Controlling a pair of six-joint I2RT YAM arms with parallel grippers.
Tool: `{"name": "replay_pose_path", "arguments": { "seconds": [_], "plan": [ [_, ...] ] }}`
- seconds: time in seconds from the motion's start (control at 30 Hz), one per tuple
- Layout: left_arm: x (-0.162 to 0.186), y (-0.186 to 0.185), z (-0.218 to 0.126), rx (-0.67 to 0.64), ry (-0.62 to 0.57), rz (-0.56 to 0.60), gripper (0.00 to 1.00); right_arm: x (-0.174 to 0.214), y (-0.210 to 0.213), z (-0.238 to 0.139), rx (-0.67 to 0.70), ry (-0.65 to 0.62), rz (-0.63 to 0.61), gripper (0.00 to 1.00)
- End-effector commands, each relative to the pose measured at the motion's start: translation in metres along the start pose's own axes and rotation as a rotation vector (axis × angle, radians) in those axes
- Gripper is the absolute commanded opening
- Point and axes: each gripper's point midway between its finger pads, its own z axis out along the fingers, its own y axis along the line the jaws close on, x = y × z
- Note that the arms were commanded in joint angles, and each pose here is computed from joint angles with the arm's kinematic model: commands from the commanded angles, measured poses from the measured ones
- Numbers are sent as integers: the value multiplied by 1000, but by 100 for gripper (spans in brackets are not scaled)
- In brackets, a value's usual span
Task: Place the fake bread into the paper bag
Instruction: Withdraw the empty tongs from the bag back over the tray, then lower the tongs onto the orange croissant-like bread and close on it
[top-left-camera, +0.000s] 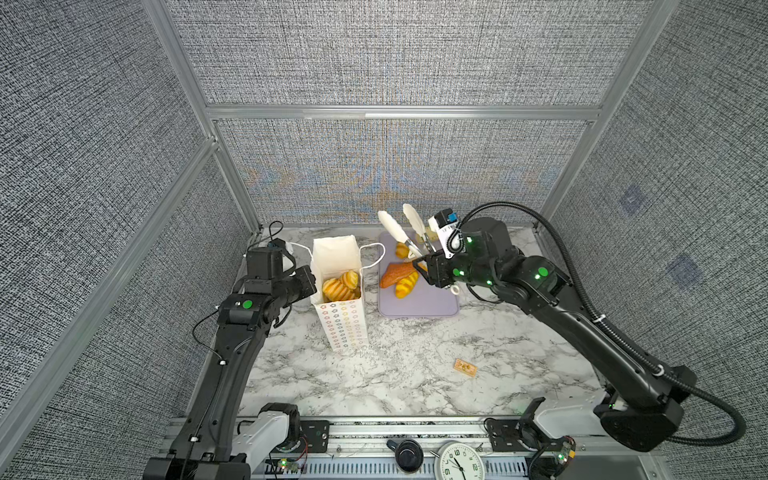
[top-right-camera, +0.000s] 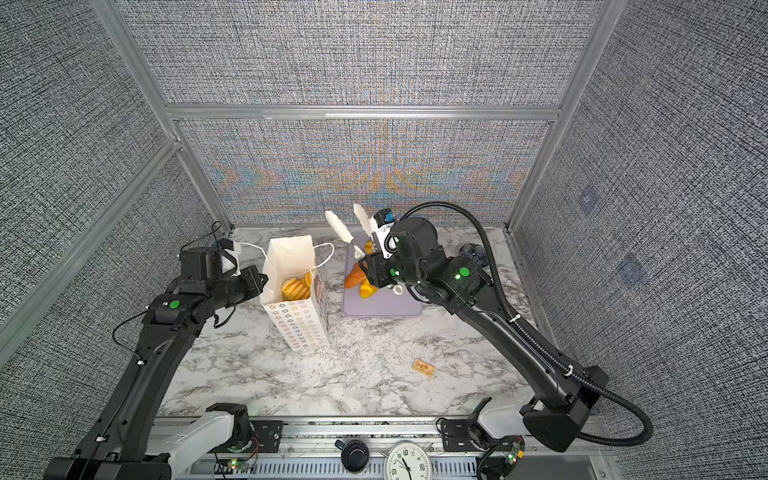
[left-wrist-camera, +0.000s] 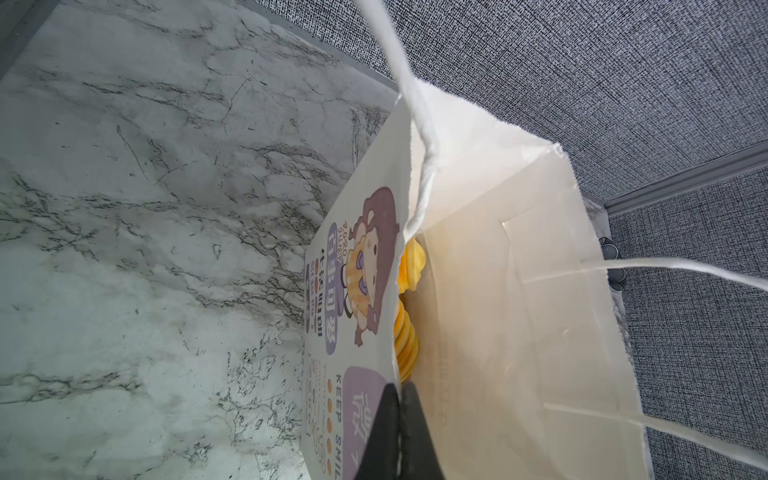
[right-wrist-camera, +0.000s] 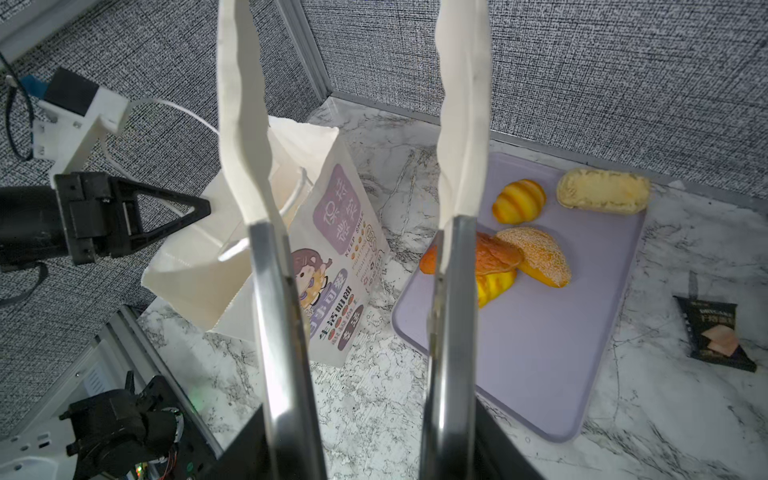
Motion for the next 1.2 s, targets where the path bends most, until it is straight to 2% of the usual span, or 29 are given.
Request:
{"name": "replay_pose_path", "arguments": {
  "seconds": [0.0, 0.53, 1.17],
  "plan": [
    [-3, -3, 0, 11, -6, 6, 0, -5, -4, 1, -56, -23, 98, 54],
    [-4, -4, 0, 12, -7, 7, 0, 44, -78, 45, -97, 91, 480, 53],
    [-2, -1, 1, 6, -4, 7, 0, 98, -111, 89, -99, 234, 649, 52]
  ]
}}
